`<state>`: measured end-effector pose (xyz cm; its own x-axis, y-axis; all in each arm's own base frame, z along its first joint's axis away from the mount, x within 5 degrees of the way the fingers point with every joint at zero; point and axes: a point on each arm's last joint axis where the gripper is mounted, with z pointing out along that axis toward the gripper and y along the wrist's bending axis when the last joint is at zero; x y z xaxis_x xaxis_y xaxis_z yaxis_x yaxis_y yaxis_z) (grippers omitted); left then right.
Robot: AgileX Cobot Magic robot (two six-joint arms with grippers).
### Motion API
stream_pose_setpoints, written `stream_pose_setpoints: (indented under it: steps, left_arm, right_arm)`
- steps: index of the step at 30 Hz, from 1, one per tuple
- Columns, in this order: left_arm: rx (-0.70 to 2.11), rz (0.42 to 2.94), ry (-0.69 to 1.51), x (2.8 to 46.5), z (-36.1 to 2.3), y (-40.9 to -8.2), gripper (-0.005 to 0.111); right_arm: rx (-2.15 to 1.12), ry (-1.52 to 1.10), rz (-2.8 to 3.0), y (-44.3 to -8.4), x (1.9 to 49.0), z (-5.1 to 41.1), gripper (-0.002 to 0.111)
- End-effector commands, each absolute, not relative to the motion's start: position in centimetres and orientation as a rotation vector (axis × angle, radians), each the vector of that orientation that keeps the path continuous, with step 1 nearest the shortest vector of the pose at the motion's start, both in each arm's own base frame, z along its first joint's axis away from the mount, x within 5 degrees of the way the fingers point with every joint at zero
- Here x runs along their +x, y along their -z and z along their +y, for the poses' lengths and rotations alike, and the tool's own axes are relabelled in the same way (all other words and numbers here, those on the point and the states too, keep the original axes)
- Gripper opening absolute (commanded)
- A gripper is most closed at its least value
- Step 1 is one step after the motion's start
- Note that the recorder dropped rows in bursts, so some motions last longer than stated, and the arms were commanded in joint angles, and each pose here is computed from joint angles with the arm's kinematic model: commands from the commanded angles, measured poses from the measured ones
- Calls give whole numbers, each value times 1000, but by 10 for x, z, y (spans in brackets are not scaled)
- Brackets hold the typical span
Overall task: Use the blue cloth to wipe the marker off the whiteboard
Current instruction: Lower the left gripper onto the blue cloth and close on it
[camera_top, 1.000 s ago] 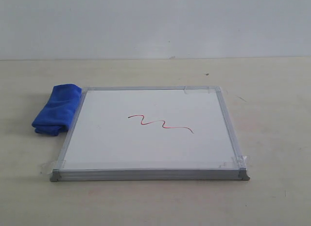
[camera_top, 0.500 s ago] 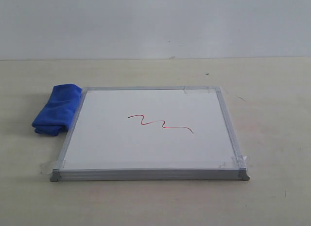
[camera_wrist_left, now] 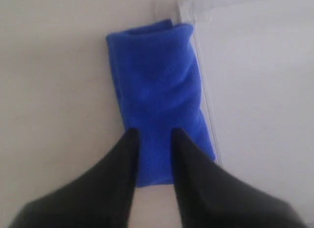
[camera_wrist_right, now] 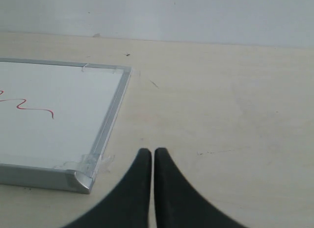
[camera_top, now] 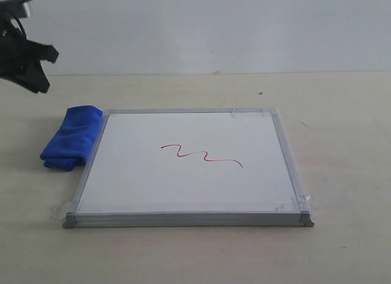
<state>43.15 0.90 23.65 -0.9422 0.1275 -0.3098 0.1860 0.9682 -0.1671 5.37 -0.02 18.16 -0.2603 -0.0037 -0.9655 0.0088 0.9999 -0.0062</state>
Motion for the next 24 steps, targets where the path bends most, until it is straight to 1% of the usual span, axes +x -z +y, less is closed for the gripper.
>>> stream_pose_setpoints:
  steps: [1, 3, 5, 11, 14, 20, 24]
  left_arm:
    - [207, 2908, 307, 437, 10, -210, 48]
    - [200, 2933, 325, 439, 10, -198, 62]
    - [182, 2951, 364, 441, 8, -187, 69]
    - [117, 2951, 481, 449, -2, -160, 69]
    - [137, 2941, 461, 453, -7, -152, 69]
    - [134, 2901, 434, 458, -7, -148, 69]
    - [139, 2918, 437, 458, -9, -139, 68]
  right_arm:
    - [6, 21, 1829, -182, 53, -1, 0]
    - [6, 21, 1829, -182, 53, -1, 0]
    - [6, 21, 1829, -182, 53, -1, 0]
    - [6, 21, 1829, -182, 53, -1, 0]
    - [6, 21, 1829, -182, 53, -1, 0]
    - [6, 21, 1829, -182, 53, -1, 0]
    - [6, 21, 1829, -182, 53, -1, 0]
